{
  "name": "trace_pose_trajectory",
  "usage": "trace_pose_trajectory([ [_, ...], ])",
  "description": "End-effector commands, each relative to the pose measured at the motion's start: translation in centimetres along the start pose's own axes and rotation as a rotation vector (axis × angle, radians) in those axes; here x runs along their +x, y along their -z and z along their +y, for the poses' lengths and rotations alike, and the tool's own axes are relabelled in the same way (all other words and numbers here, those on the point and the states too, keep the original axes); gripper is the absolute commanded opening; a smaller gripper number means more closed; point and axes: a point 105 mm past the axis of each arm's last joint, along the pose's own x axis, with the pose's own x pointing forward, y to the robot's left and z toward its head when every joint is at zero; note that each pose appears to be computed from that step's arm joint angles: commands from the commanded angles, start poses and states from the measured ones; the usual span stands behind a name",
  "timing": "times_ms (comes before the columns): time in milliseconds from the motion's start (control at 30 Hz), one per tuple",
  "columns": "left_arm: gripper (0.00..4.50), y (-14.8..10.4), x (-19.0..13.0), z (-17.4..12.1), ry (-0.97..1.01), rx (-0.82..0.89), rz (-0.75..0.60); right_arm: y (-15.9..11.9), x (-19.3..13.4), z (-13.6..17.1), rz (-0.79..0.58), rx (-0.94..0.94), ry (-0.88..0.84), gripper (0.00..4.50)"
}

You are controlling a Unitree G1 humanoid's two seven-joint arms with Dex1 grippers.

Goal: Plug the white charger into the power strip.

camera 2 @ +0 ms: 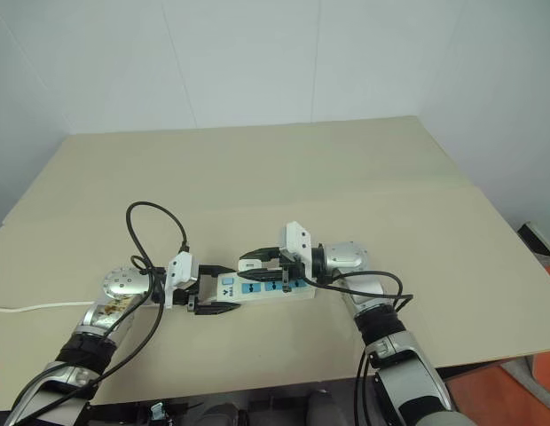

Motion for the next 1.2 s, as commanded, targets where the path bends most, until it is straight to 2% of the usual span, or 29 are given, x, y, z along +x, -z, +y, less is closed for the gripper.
trace_pose_trajectory([
  [33, 3.28, 0.8, 0.1, -0.5, 0.020, -0.013, 0.038, 0.6, 0.0, 0.1, 0.032, 0.001, -0.008, 1.15],
  [233, 3.28, 0.8, 0.1, -0.6, 0.019, -0.017, 0.036, 3.9, 0.2, 1.2, 0.147, 0.050, -0.051, 1.15],
  [433, 3.28, 0.8, 0.1, -0.9, 0.018, -0.022, 0.035, 5.7, 0.5, 1.6, 0.204, 0.117, -0.063, 1.15],
  [733, 3.28, 0.9, 0.1, -1.3, 0.017, -0.033, 0.031, 5.9, 0.6, 2.0, 0.206, 0.139, -0.076, 1.15],
  [900, 3.28, 0.9, 0.2, -1.3, 0.017, -0.034, 0.032, 5.1, 0.6, 1.7, 0.179, 0.130, -0.071, 1.15],
  [1200, 3.28, 0.8, 0.6, -0.9, 0.028, -0.025, 0.028, 3.4, 0.8, 1.4, 0.152, 0.115, -0.084, 4.17],
])
